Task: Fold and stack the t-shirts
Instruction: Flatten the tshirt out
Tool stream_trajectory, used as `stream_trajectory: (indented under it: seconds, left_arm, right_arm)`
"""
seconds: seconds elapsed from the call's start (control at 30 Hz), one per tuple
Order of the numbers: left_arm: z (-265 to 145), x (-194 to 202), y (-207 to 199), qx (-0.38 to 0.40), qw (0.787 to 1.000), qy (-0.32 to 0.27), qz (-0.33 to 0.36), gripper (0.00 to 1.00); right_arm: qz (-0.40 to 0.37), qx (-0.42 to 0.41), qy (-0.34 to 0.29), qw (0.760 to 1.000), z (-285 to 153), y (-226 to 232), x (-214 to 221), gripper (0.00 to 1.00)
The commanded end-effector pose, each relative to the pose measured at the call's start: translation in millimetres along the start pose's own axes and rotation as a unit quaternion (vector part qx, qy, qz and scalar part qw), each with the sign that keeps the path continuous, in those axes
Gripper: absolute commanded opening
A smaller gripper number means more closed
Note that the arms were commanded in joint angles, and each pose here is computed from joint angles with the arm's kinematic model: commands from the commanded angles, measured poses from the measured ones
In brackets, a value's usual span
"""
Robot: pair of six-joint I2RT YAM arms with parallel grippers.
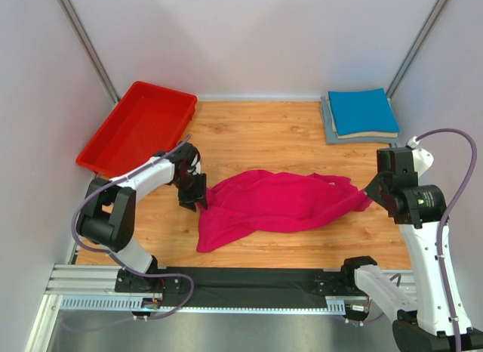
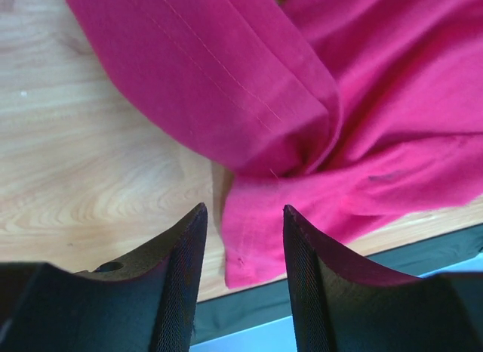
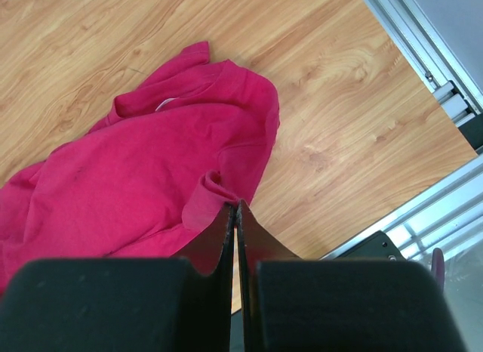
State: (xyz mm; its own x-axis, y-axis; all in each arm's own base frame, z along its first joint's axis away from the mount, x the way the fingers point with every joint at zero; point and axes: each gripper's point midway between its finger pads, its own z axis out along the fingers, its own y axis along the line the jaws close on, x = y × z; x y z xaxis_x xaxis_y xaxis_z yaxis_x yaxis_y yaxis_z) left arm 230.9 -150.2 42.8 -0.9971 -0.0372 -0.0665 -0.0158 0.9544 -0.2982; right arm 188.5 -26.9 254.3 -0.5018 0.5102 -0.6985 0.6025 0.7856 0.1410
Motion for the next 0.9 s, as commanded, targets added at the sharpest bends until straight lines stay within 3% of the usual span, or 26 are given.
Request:
stream_trajectory:
  seconds: [0.0,0.17,0.3,0.33,0.37,0.5,0.63,0.87]
  left_arm:
    - [7,-12,-2,0.010,1.000,-0.006,0.023,0.52]
    - [18,-11,-5,0.028,0.999,0.001,0.021,0.49]
    - [20,-12,-12,0.049,0.998,0.001,0.028,0.40]
    - [20,-13,-14,0.052,0.998,0.000,0.033,0.36]
    - [19,-12,-15,0.055,0.998,0.004,0.033,0.24]
    - [7,-9,-12,0.041,0.999,0.009,0.032,0.05]
    - [-14,-3,-5,0.004,1.000,-0.003,0.002,0.00]
    - [-62,-6,-7,-0.018,0.998,-0.051,-0.028,0.00]
  right_arm:
    - [0.012,-0.023,-0.020,0.999,-3,7,-8,0.00]
    - [0.013,-0.027,-0.021,0.999,-3,9,-10,0.00]
    - [0.015,-0.026,-0.018,0.999,-2,10,-9,0.00]
    - [0.015,-0.026,-0.018,0.999,-2,10,-8,0.00]
    - [0.016,-0.025,-0.017,0.999,-1,9,-8,0.00]
    - [0.017,-0.023,-0.022,0.999,-3,8,-10,0.00]
    - [0.018,-0.021,-0.023,0.999,0,10,-11,0.00]
    - [0.017,-0.024,-0.038,0.999,0,19,-27,0.00]
